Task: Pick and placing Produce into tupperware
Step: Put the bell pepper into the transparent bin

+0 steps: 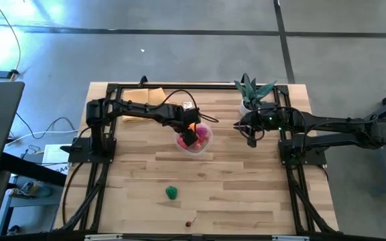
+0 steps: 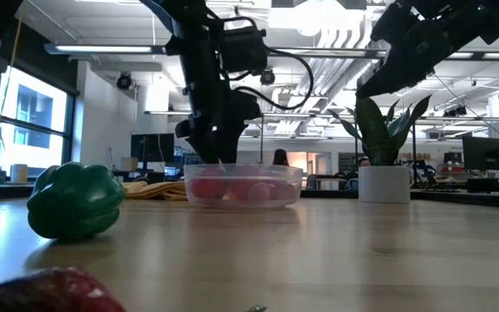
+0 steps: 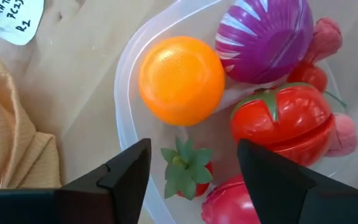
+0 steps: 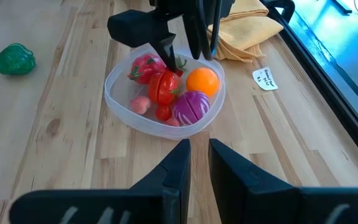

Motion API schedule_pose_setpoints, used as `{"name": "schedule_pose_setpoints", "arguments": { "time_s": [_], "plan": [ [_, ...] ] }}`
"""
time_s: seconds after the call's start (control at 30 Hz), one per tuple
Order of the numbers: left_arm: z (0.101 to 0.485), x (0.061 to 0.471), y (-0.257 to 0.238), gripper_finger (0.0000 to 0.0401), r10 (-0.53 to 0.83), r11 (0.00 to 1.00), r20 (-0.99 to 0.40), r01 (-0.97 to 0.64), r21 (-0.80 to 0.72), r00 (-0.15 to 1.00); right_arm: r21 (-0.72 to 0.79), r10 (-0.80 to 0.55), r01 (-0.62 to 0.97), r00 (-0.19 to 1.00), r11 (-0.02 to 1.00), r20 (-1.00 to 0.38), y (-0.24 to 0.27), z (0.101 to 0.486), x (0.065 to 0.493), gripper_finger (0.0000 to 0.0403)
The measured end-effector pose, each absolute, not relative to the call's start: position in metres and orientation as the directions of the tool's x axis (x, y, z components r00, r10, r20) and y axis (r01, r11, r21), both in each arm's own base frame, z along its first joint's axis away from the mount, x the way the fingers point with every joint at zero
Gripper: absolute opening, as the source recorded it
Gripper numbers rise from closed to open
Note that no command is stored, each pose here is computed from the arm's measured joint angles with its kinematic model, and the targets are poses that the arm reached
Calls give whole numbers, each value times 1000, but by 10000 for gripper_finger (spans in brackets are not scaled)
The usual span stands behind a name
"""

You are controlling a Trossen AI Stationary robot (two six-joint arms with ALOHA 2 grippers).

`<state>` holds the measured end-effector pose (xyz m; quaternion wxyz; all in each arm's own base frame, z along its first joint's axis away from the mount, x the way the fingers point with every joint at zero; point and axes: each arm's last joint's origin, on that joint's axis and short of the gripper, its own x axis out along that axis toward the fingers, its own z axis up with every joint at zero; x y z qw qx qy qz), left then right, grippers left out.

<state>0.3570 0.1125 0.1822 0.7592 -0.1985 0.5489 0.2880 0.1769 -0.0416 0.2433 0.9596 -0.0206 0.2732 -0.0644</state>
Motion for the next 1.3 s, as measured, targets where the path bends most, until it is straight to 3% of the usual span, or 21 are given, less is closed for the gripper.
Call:
{"name": "schedule_pose_setpoints", "arguments": {
  "time_s": [0.27, 0.57, 0.73, 0.93, 1.3],
  "plan": [
    [189, 358, 112, 236, 194, 779, -942, -627, -23, 275, -75, -135, 112, 842, 991, -522, -42, 243, 177, 46],
    [238, 346, 82, 212, 159, 753, -911, -644, -137, 381, -75, -135, 113, 842, 991, -522, -42, 243, 177, 46],
    [256, 334, 42, 211, 115, 607, -927, -764, -219, 356, -75, -135, 112, 842, 991, -522, -42, 243, 177, 46],
    [254, 321, -16, 235, 55, 370, -970, -907, -201, 237, -75, -135, 112, 842, 991, -522, -42, 243, 177, 46],
    [254, 315, -99, 277, -48, 79, -953, -950, -303, 300, -75, -135, 112, 842, 991, -522, -42, 243, 177, 46]
  ]
}}
